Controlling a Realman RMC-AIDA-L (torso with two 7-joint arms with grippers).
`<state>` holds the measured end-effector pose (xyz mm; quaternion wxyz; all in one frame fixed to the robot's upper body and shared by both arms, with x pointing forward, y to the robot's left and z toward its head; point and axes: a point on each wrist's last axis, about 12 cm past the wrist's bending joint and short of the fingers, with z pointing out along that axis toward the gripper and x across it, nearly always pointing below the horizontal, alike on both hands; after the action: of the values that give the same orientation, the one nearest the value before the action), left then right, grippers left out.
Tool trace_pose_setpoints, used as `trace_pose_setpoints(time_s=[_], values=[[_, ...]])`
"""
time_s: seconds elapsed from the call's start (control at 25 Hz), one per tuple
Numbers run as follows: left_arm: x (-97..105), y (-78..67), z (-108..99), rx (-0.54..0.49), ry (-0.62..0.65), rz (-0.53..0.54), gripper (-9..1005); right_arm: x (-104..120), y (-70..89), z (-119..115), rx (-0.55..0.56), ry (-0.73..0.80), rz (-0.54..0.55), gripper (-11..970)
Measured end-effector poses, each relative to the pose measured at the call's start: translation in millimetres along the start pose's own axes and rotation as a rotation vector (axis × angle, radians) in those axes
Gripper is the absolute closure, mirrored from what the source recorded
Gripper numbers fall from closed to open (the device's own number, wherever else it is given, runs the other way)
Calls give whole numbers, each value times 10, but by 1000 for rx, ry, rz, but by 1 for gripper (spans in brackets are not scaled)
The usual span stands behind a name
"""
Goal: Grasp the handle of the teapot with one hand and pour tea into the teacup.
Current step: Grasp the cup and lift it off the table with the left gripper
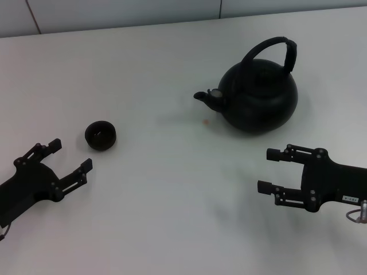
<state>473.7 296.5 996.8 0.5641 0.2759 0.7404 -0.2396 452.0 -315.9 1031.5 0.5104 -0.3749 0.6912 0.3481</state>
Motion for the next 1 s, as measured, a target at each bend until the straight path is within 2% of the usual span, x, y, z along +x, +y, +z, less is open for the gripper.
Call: trace_pose_setpoints(time_s=[0.2, 1.0], values=[[-10, 7, 33, -1, 4, 3, 136, -1, -1, 0, 1, -1, 0, 237], [-110, 5, 482, 3, 58, 74, 136, -9, -11, -7, 6, -5, 1, 238]])
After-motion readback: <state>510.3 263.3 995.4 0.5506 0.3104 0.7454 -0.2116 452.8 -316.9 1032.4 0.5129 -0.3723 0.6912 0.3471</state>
